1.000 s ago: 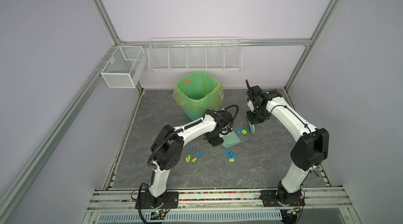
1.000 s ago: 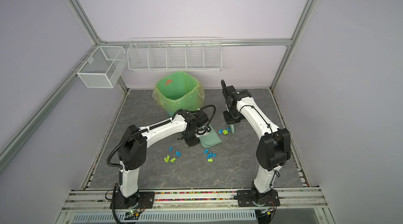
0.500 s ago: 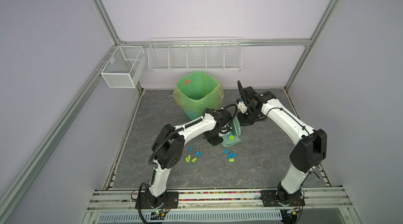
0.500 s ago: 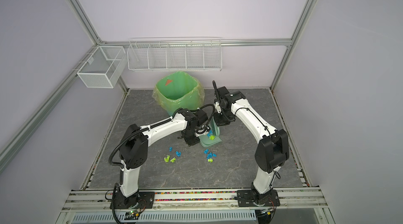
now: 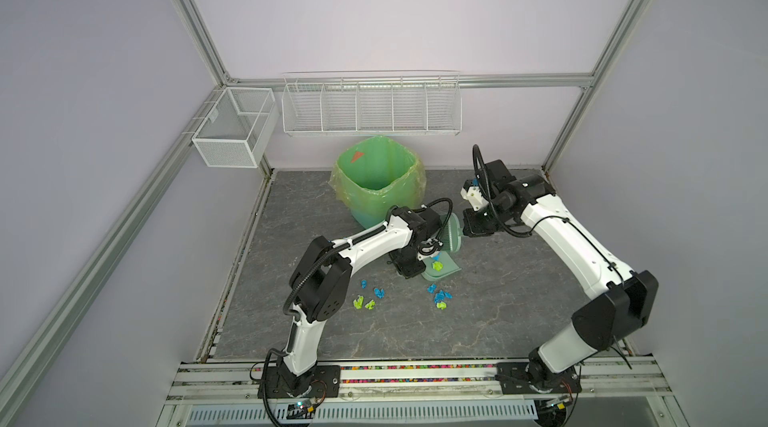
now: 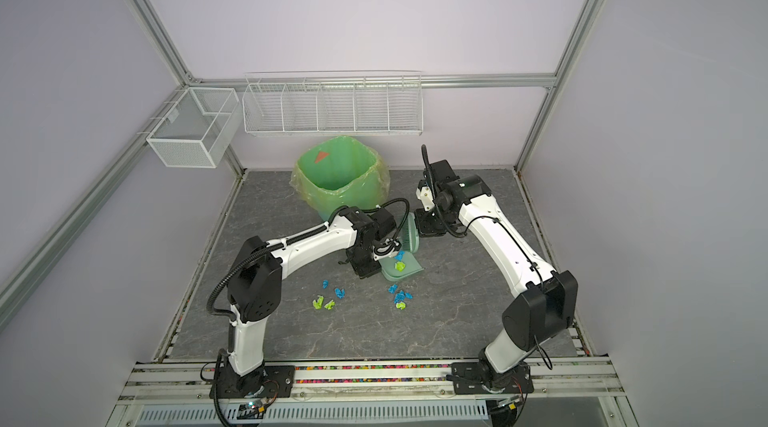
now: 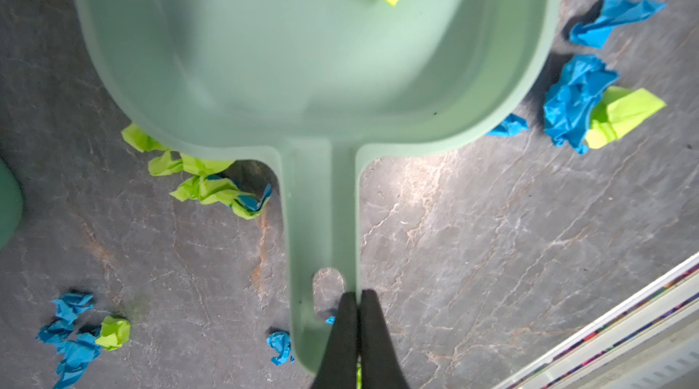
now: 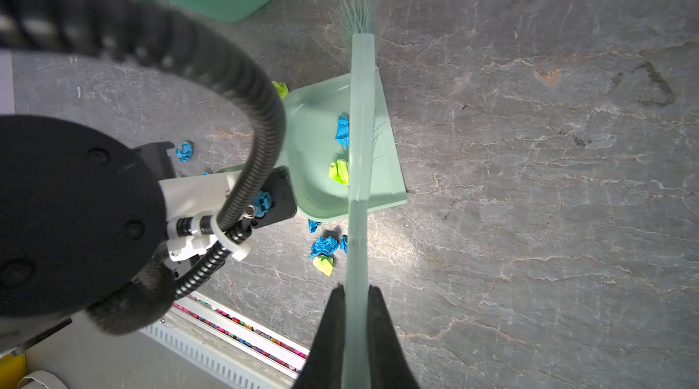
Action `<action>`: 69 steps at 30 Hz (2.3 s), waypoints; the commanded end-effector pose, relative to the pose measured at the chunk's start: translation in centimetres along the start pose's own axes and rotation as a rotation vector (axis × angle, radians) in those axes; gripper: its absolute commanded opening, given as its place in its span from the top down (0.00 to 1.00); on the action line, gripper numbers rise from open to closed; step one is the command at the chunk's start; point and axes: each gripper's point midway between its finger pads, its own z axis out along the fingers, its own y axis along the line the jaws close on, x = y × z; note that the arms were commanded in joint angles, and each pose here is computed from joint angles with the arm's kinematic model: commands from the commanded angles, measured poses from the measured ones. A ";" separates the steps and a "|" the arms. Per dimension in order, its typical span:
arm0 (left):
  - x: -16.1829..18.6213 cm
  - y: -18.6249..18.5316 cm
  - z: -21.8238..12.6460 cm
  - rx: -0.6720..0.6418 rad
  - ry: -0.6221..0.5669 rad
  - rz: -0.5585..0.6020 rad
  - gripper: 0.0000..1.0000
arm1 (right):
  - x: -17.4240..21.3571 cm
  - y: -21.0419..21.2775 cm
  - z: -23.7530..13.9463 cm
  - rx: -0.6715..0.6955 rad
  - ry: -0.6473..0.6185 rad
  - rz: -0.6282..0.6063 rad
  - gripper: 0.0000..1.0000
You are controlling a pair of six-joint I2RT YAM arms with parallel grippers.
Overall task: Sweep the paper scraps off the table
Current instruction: 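Sweep scraps into the dustpan with the right gripper's brush toward the left gripper, then draw the brush back with the right gripper while the left lifts the dustpan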
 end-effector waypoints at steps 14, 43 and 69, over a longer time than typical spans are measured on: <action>-0.5 0.0 -1.8 0.008 -0.032 0.004 1.00 | 0.8 -2.3 -1.2 0.058 -0.039 0.065 0.93; -2.7 1.4 -5.4 -0.069 -0.140 -0.082 1.00 | 2.9 -7.7 -2.8 0.174 -0.098 0.197 0.93; -5.9 -1.0 -8.8 0.001 -0.299 -0.223 1.00 | 5.0 -11.5 -5.7 0.268 -0.160 0.289 0.93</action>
